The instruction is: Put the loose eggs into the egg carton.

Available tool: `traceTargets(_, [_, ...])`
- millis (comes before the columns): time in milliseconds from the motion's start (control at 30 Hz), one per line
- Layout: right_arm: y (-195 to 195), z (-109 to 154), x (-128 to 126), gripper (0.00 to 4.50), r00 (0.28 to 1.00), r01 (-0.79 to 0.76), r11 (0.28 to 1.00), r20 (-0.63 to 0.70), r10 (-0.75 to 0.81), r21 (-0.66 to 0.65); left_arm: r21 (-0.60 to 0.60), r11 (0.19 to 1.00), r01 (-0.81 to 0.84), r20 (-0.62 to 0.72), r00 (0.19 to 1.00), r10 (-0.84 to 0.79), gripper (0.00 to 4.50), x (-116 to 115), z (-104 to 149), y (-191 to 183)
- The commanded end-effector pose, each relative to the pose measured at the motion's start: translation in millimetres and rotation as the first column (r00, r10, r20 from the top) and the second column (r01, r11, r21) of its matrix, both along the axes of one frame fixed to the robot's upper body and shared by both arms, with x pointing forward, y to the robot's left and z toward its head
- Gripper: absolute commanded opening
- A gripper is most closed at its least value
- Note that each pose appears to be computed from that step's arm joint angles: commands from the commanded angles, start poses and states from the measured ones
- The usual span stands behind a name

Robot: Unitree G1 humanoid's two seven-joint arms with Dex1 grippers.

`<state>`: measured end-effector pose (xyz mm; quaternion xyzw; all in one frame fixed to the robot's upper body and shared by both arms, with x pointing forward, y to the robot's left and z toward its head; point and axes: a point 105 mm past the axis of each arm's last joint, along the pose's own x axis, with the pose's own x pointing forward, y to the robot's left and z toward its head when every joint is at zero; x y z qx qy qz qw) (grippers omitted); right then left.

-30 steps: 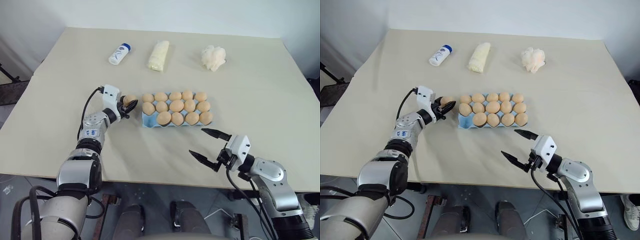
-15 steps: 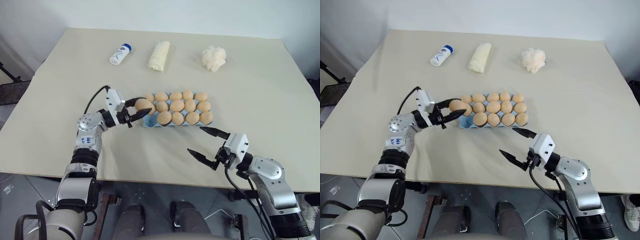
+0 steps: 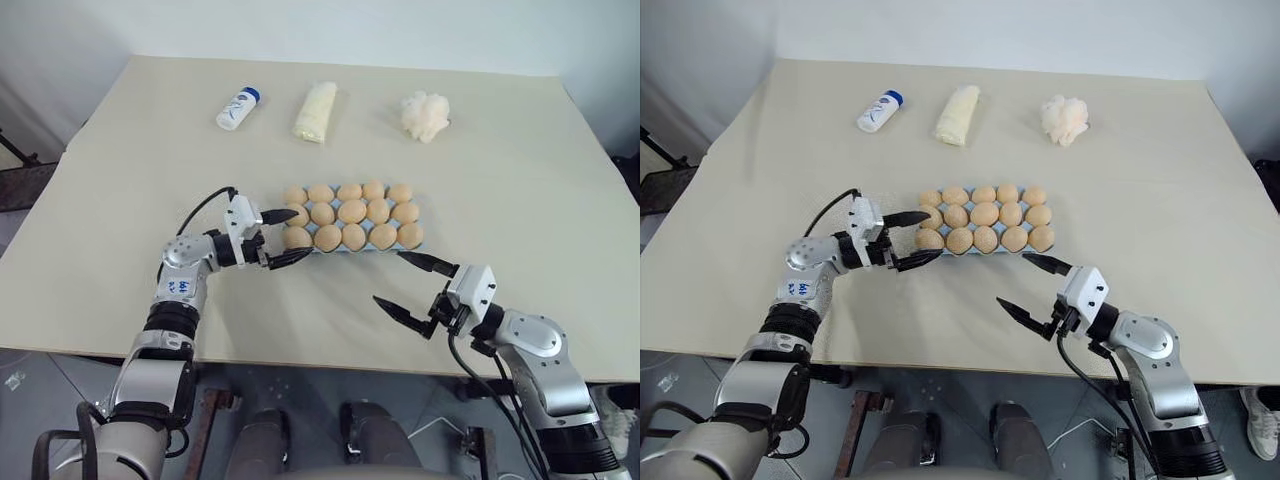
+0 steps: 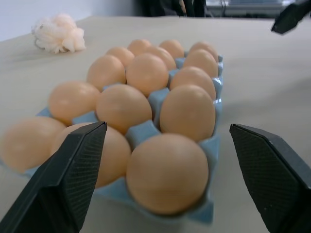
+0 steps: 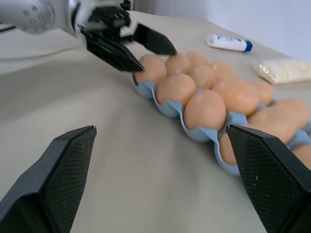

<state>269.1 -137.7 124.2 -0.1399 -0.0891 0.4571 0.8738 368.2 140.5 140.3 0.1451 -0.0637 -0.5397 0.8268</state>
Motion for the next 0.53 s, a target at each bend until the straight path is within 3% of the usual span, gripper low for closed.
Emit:
traceTargets(33, [-5, 11, -3, 4.5, 0.999, -0.006, 1.0, 0.038, 0.006, -0.004, 0.006, 1.0, -0.03, 0.037, 0.999, 0.03, 4.13, -13, 15, 31])
traceTargets(267, [-17, 11, -3, 4.5, 1.0, -0.007, 0.999, 0.02, 0.008, -0.04, 0.136, 0.984, -0.115, -0.016, 0.993, 0.119, 4.13, -45, -4, 83])
traceTargets(533, [-25, 13, 1, 4.5, 1.0, -0.007, 0.999, 0.014, 0.007, -0.045, 0.127, 0.978, -0.168, -0.036, 0.984, 0.174, 4.13, -61, -16, 84])
